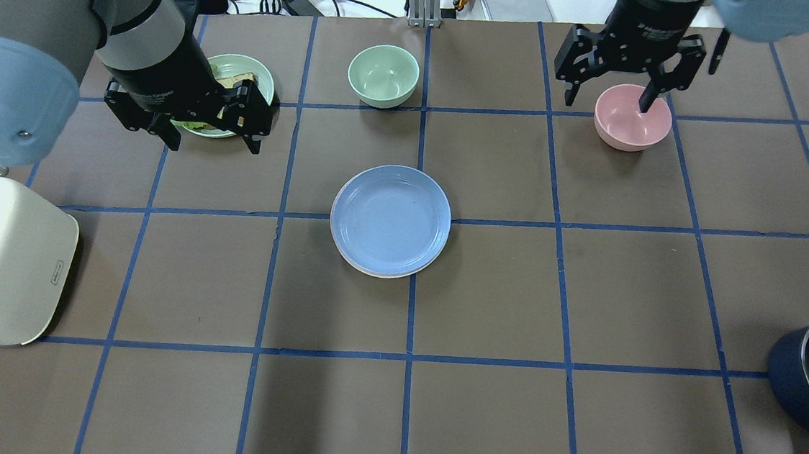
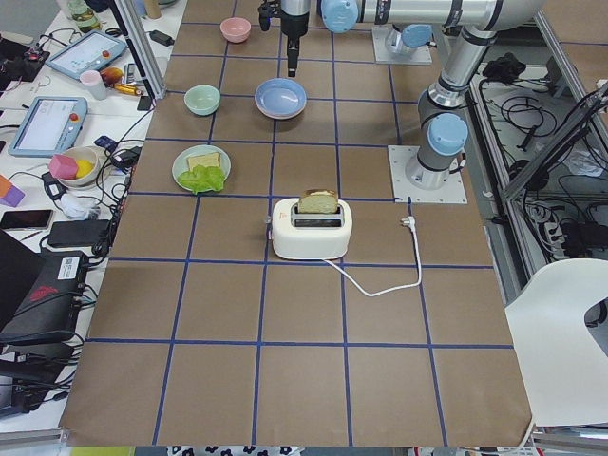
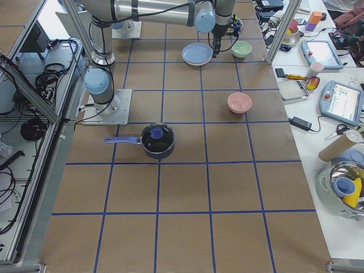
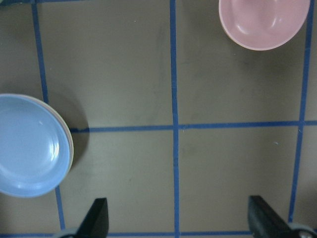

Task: Stack three plates with pink and blue
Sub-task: 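Open the right gripper and withdraw it toward the pink bowl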

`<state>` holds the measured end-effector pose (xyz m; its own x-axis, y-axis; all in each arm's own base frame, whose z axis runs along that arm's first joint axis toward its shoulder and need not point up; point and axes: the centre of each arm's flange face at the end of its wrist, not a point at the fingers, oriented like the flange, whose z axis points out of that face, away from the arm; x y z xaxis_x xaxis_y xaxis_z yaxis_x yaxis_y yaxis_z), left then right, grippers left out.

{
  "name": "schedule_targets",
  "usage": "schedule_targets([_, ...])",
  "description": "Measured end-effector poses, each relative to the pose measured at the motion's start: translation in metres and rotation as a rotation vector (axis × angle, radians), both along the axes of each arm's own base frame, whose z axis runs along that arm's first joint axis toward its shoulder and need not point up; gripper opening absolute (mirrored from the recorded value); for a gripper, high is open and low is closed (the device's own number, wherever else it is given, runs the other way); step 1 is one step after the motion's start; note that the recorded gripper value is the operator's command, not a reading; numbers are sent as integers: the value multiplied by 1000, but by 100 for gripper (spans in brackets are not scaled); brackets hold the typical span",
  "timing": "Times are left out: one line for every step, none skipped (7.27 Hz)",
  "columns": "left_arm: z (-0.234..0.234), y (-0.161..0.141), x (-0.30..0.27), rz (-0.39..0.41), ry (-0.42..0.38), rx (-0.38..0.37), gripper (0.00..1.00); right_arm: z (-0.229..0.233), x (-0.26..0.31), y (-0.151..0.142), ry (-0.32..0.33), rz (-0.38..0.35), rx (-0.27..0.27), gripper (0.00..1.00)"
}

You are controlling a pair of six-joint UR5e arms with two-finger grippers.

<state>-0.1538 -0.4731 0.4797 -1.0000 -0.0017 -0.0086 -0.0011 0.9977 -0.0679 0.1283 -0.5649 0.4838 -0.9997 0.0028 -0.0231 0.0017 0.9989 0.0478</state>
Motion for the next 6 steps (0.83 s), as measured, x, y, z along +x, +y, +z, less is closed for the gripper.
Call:
schedule_targets([2, 1, 1, 3, -1, 3, 100, 23, -1, 31, 1, 18, -8, 100])
schedule_targets([3, 3, 2, 6, -2, 12, 100, 26, 2, 51, 4, 7, -27, 100])
schedule_targets([4, 4, 2, 6, -3, 17, 100, 19, 6, 64, 4, -1, -60, 100])
schedule_targets([4, 5, 2, 6, -4, 20, 100, 16, 8, 69, 5, -3, -113, 100])
schedule_targets([4, 5, 3, 7, -5, 21, 100, 18, 8, 66, 11, -3, -161, 100])
schedule_targets([4, 5, 3, 7, -4, 21, 100, 23, 7, 63, 24, -1, -185, 100])
